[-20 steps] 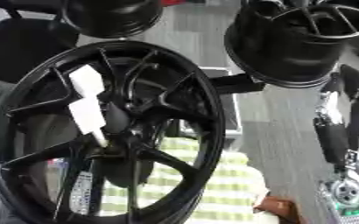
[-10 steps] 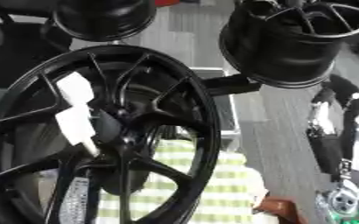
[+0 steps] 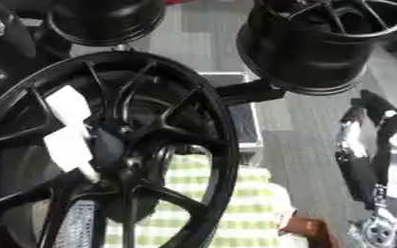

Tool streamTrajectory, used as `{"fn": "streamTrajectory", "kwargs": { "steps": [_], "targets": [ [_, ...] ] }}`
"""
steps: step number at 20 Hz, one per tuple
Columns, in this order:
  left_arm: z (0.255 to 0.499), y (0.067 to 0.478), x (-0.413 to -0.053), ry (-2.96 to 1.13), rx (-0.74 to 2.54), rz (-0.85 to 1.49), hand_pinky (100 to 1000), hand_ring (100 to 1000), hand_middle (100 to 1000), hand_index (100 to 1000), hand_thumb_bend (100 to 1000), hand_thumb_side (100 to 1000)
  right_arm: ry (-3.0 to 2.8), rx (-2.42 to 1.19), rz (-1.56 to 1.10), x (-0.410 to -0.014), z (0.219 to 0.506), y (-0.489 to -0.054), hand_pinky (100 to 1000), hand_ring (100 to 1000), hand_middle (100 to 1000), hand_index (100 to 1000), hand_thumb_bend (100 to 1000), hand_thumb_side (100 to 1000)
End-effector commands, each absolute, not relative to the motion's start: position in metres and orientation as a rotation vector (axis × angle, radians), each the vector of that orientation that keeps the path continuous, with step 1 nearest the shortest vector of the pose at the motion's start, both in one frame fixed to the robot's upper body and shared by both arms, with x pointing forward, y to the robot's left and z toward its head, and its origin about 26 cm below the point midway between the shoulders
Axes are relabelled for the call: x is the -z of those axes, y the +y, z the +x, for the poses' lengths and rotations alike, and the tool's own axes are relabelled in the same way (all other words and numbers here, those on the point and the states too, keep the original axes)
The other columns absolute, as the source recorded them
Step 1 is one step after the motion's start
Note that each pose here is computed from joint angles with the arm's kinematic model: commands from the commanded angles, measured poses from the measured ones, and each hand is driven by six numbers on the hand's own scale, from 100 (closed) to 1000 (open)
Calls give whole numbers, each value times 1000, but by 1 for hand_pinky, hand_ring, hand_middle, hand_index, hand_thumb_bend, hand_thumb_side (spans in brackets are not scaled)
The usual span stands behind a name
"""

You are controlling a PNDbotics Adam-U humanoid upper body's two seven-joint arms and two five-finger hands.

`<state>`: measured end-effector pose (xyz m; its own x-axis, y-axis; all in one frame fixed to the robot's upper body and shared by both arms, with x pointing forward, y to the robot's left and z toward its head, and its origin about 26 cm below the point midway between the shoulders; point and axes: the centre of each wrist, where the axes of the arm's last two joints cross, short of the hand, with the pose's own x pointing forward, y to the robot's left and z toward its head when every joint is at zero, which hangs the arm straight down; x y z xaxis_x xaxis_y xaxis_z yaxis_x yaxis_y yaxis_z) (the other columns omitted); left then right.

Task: Pull the pin out of the wheel hub.

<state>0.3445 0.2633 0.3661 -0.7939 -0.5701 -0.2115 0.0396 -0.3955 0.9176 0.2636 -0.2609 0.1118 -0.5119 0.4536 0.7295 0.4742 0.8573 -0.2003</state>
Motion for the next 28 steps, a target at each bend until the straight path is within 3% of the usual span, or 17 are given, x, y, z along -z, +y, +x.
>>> {"fn": "streamTrajectory", "kwargs": {
  "steps": [1, 12, 14, 15, 16, 17, 18, 23, 28],
  "targets": [
    [354, 261, -368, -1364, 2341, 751, 812, 786, 765, 841, 100, 626, -2214, 14, -676, -119, 264, -260, 916, 847, 684, 809, 100, 668],
    [386, 246, -348, -1306, 2442, 717, 839, 823, 816, 882, 100, 694, -2217, 10, -657, -120, 264, -257, 916, 847, 683, 809, 100, 671],
    [387, 245, -346, -1301, 2464, 715, 844, 829, 819, 880, 174, 651, -2215, 10, -656, -120, 264, -256, 916, 847, 682, 809, 100, 672],
    [388, 245, -346, -1300, 2474, 714, 846, 830, 814, 874, 217, 565, -2215, 10, -654, -120, 264, -256, 916, 847, 682, 809, 100, 673],
    [388, 246, -346, -1299, 2483, 715, 846, 830, 813, 875, 213, 548, -2213, 11, -653, -120, 264, -255, 916, 847, 682, 809, 100, 674],
    [389, 246, -345, -1298, 2489, 715, 850, 835, 819, 885, 188, 443, -2212, 12, -651, -120, 264, -255, 916, 847, 682, 809, 100, 674],
    [389, 247, -346, -1300, 2490, 713, 853, 837, 820, 891, 184, 408, -2211, 13, -649, -120, 264, -255, 916, 846, 681, 809, 100, 674],
    [389, 247, -350, -1341, 2482, 687, 864, 850, 825, 906, 141, 459, -2208, 11, -644, -119, 264, -254, 916, 844, 678, 808, 100, 675],
    [387, 246, -352, -1369, 2477, 664, 871, 857, 831, 905, 160, 672, -2205, 9, -642, -119, 264, -254, 916, 842, 676, 808, 100, 676]
  ]
}}
